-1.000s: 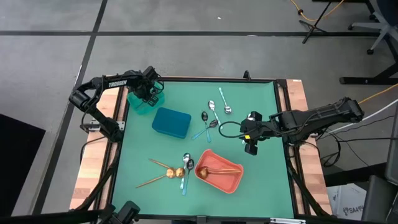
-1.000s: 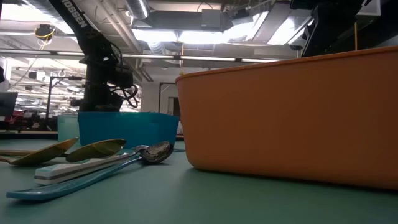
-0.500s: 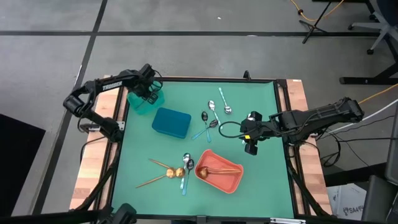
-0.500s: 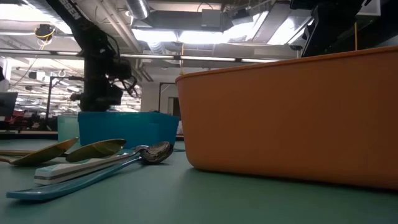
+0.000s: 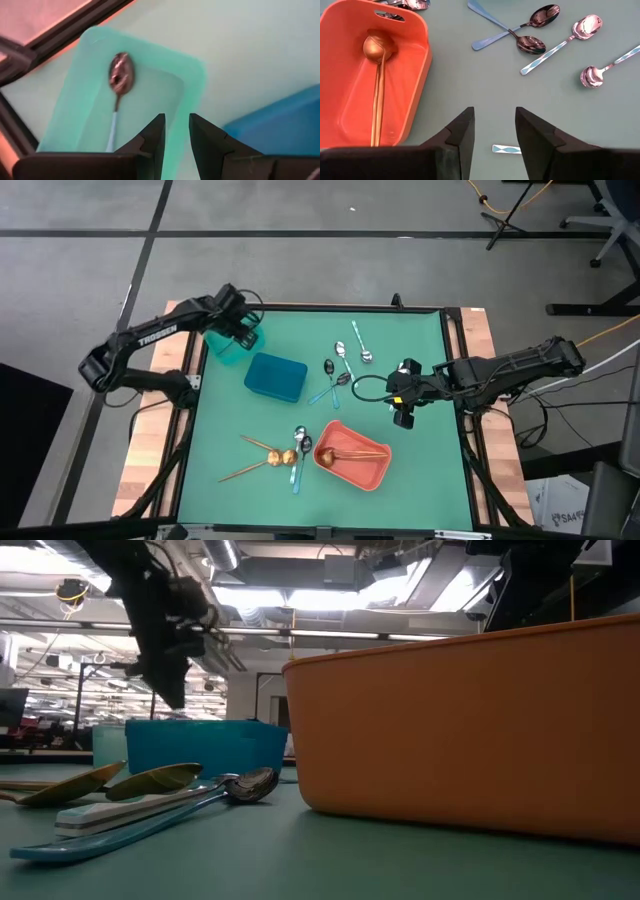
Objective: Sort silverware by color (type)
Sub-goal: Put the patterned blue spoon into the blue bin
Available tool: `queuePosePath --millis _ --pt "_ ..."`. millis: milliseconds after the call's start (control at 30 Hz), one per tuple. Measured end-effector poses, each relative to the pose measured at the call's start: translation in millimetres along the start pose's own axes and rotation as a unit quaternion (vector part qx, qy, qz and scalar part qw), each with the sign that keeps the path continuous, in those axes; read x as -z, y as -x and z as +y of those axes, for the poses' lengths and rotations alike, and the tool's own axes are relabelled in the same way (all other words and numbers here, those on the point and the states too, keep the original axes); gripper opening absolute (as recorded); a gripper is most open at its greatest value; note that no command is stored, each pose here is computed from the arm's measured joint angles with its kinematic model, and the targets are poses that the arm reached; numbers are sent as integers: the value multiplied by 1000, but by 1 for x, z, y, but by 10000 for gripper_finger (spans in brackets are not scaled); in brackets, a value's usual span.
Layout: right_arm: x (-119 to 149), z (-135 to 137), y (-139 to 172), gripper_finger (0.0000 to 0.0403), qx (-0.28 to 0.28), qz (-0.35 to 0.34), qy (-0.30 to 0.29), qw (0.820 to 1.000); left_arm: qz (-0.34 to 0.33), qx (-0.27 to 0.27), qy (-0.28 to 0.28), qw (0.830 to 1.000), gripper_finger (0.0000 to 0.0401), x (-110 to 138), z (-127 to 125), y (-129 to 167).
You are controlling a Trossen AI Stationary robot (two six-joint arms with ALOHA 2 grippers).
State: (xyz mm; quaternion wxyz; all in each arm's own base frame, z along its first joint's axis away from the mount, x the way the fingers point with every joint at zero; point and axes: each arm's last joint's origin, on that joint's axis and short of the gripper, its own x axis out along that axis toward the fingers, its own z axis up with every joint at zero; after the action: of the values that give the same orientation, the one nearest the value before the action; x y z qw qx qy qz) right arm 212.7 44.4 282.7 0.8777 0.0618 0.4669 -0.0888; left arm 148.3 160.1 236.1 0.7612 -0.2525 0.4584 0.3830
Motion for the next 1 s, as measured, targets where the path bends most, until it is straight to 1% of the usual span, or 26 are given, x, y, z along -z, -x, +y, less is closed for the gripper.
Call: queuePosePath --millis 167,467,600,800,1000 --pt "0 0 0 131 5 -2 0 1000 -23 24 -14 999 80 5 -17 13" --pt "-1 -2 0 131 32 -13 3 999 -32 67 -83 994 80 14 -51 21" --pt "-3 -2 0 131 42 -26 27 998 -36 85 -90 992 80 18 -64 23" --pt "-9 1 1 131 32 -59 59 996 -60 116 -119 984 80 21 -82 28" --pt "-9 -5 -1 131 44 -46 96 993 -78 141 -143 976 80 24 -96 32"
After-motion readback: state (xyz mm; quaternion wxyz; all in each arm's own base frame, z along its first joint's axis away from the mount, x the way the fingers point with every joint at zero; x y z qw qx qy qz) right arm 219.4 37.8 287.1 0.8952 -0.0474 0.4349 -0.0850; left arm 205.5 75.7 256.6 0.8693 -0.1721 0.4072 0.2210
